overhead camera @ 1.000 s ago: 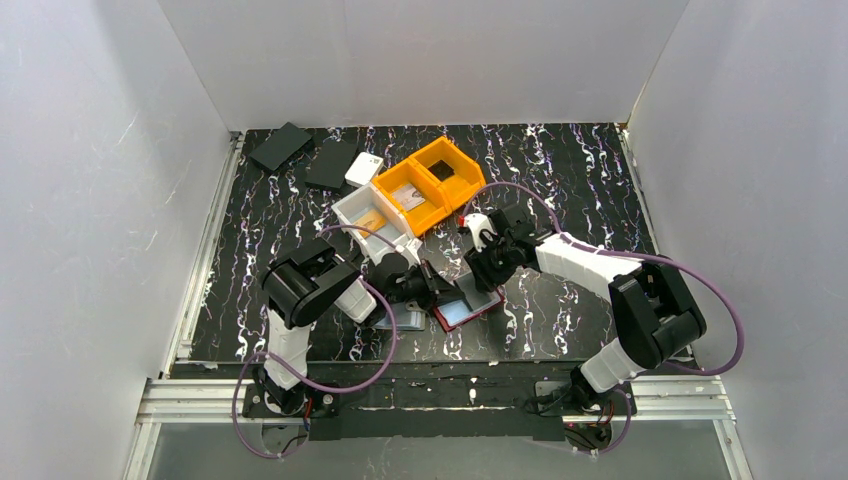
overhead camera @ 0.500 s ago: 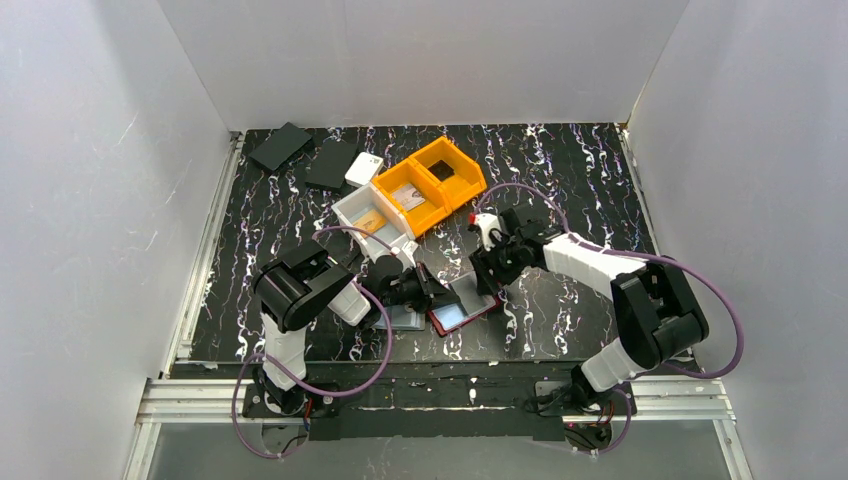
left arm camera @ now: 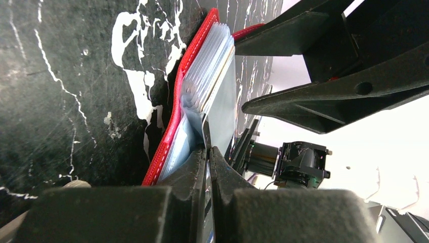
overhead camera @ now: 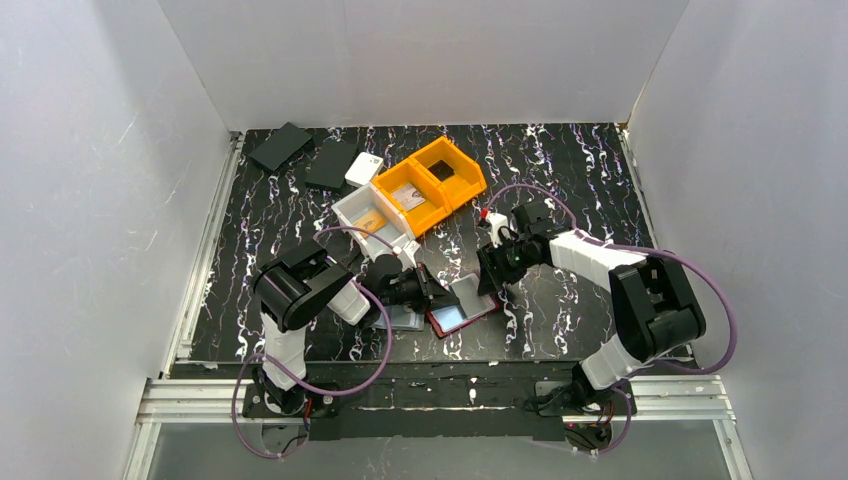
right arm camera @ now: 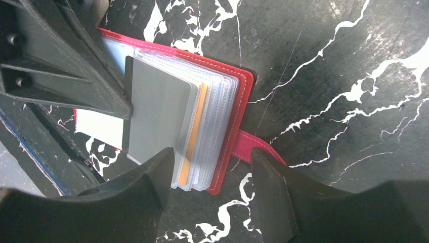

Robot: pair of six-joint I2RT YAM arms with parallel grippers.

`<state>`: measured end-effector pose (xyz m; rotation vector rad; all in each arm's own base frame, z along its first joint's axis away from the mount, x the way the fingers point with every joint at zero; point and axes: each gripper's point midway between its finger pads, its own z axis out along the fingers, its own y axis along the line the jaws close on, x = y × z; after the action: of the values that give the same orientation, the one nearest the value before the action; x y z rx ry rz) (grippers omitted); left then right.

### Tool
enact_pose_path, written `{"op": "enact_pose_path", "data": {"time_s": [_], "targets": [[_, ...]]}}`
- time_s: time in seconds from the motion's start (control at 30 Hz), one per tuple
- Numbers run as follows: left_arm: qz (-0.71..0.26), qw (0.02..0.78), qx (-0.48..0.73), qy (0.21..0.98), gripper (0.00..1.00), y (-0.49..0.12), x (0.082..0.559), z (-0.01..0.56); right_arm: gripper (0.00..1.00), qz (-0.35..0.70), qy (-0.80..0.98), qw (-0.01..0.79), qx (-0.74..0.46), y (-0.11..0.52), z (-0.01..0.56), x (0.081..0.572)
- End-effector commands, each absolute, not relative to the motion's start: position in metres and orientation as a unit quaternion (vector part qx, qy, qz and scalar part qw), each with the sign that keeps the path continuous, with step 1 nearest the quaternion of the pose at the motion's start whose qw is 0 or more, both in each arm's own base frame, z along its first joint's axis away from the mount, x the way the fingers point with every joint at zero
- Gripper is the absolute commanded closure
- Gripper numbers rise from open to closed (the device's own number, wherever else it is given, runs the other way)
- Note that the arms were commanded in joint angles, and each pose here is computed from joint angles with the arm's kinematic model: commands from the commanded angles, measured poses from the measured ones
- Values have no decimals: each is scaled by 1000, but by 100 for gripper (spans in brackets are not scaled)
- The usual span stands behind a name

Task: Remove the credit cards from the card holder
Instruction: Remove the credit card from the card holder.

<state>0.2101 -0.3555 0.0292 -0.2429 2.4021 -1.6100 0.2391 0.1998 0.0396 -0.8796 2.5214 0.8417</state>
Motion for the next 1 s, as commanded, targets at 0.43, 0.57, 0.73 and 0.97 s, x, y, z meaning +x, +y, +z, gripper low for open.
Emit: {"op": "enact_pose_path", "data": {"time_s": [0.43,0.57,0.73,0.97], "targets": [[-550,99,-53,828,100,-353,201,26,45,229,908,155,-315,193,17,250],[-549,97,-55,828,100,-354,201,25,41,244,901,169,-317,197,27,249],[-550,94,-56,828,100,-354,201,25,34,270,887,190,-322,203,42,248],[-553,95,-54,826,100,-355,202,28,37,244,900,174,-317,196,29,250]]}}
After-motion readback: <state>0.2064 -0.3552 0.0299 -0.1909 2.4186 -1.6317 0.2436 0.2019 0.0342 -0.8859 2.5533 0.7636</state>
